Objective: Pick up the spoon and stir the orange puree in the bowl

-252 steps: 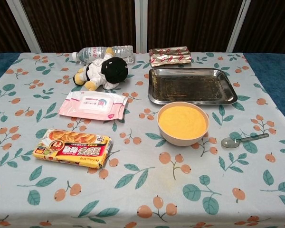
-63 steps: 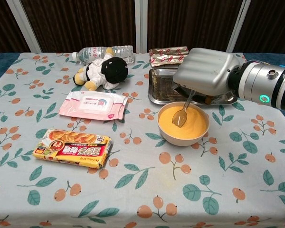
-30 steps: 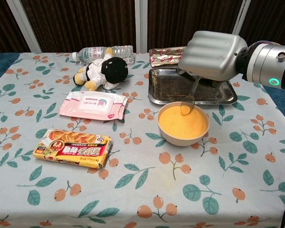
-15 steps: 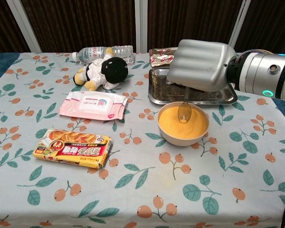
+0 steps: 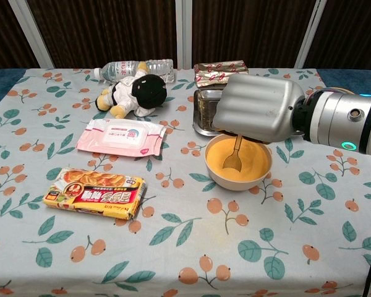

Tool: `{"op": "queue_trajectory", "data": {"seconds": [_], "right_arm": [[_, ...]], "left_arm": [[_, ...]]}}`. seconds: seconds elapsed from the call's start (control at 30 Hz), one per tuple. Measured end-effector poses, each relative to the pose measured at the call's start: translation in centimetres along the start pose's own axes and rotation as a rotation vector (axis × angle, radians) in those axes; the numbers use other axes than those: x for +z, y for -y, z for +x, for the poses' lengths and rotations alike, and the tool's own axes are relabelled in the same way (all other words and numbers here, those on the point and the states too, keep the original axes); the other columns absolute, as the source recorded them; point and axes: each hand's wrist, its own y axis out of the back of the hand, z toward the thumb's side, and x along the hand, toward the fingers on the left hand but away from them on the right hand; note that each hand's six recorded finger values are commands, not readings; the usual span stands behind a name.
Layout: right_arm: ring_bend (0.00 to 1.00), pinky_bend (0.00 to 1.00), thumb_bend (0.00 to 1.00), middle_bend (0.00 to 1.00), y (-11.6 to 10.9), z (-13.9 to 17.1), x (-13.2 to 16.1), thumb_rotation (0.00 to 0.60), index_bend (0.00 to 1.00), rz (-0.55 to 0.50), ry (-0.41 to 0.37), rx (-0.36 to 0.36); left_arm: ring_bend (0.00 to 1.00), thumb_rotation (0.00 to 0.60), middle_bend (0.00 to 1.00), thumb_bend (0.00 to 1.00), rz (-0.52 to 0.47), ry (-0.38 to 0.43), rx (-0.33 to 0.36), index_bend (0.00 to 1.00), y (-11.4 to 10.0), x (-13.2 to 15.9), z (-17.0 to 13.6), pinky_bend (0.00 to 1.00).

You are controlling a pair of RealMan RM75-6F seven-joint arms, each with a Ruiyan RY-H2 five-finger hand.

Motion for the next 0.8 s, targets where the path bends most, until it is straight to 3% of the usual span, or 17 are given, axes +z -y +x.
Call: {"op": "queue_trajectory", "data": {"seconds": [0.2, 0.57, 0.8], "right_arm": [[1.0, 1.0, 0.4, 1.0, 0.7, 0.2, -0.3, 0.6, 0.79, -0.088, 0.035, 0.036], [1.0, 1.0, 0.4, 1.0, 2.5, 0.2, -2.8, 0.6, 0.8, -0.339, 0.153, 0.098], [1.0, 1.0, 0.4, 1.0, 2.3, 0.4, -4.2, 0.6, 0.8, -0.361, 0.188, 0.071]], "left_arm": [[0.1, 0.6, 0.12, 0.06, -0.001, 0.003, 0.002, 0.23, 0.0, 0.1, 0.1, 0.13], [0.1, 0.6, 0.12, 0.06, 0.004, 0.011, 0.003, 0.23, -0.1, 0.4, 0.2, 0.13], [0.1, 0.6, 0.12, 0.06, 0.011, 0.019, 0.005, 0.23, -0.3, 0.7, 0.3, 0.13]]}}
